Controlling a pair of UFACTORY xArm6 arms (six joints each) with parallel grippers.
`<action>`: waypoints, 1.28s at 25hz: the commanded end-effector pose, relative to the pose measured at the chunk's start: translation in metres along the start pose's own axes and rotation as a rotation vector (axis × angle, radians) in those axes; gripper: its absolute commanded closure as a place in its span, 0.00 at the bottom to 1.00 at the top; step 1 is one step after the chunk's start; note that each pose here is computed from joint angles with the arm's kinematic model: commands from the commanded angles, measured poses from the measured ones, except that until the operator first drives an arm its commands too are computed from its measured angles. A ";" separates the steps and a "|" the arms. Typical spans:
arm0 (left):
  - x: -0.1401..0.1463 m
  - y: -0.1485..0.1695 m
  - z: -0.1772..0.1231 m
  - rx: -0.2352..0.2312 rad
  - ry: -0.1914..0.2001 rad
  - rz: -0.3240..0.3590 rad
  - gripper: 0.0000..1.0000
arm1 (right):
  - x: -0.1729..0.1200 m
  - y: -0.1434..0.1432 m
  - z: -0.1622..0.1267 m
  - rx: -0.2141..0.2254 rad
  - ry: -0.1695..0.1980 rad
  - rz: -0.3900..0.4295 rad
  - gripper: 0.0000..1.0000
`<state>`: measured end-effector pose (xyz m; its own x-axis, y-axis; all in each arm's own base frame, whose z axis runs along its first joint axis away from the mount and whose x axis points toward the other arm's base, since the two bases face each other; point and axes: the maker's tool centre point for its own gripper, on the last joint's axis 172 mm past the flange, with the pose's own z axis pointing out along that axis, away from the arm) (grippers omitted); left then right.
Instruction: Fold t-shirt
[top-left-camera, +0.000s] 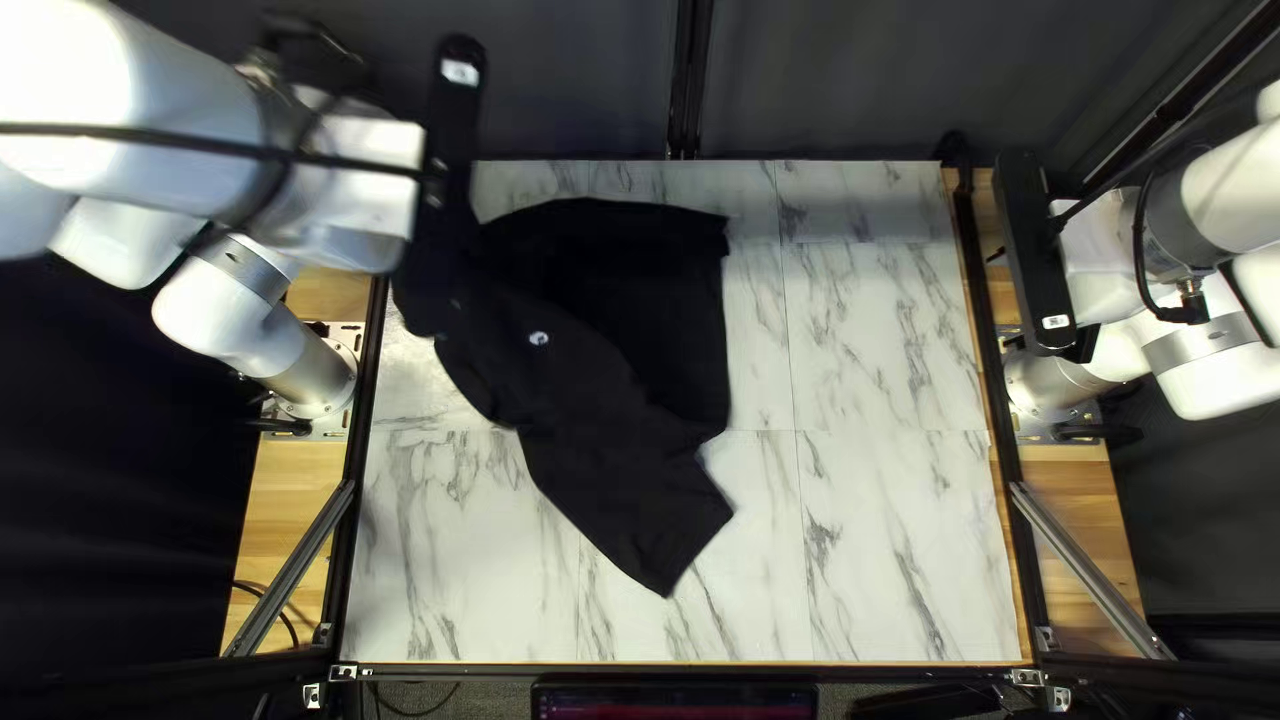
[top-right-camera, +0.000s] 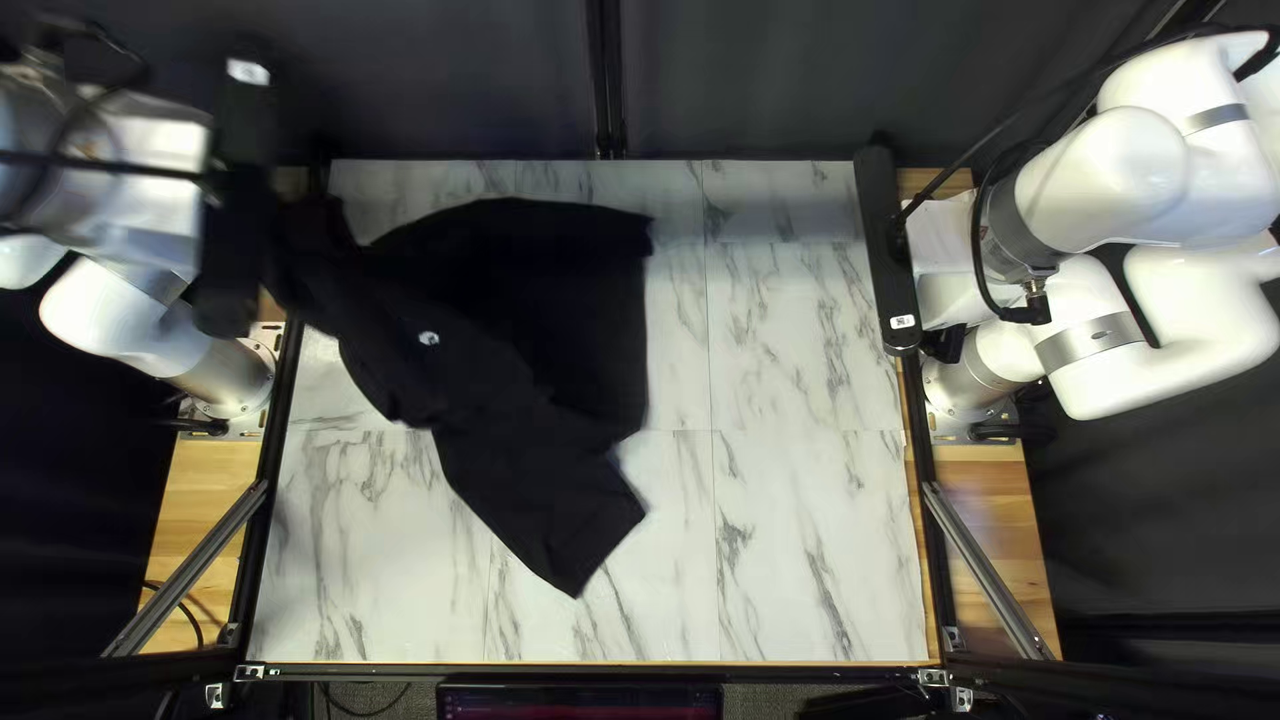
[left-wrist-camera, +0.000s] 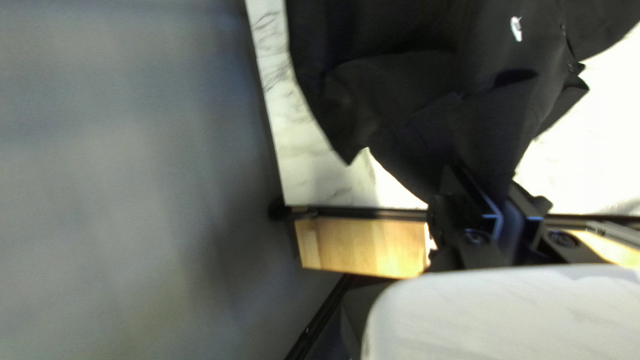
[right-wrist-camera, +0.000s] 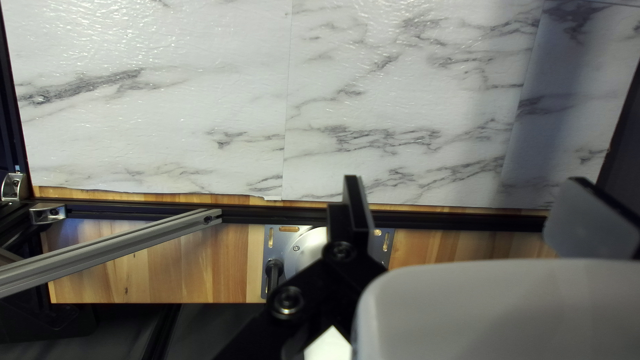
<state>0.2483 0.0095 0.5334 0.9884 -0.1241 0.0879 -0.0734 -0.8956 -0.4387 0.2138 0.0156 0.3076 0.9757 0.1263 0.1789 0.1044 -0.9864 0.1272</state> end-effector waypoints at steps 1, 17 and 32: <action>-0.016 -0.023 -0.001 0.012 -0.031 -0.028 1.00 | 0.000 0.000 0.000 0.000 0.000 0.000 0.00; 0.157 0.044 0.076 -0.096 0.001 0.061 1.00 | 0.000 0.000 0.000 0.000 0.000 0.000 0.00; 0.308 0.213 0.245 -0.179 0.138 0.075 0.95 | 0.000 0.000 0.000 0.000 0.000 0.000 0.00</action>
<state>0.5519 -0.1002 0.2802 0.9528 -0.2513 0.1702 -0.1931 -0.9346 -0.2988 0.2138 0.0156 0.3076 0.9757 0.1263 0.1789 0.1044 -0.9864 0.1272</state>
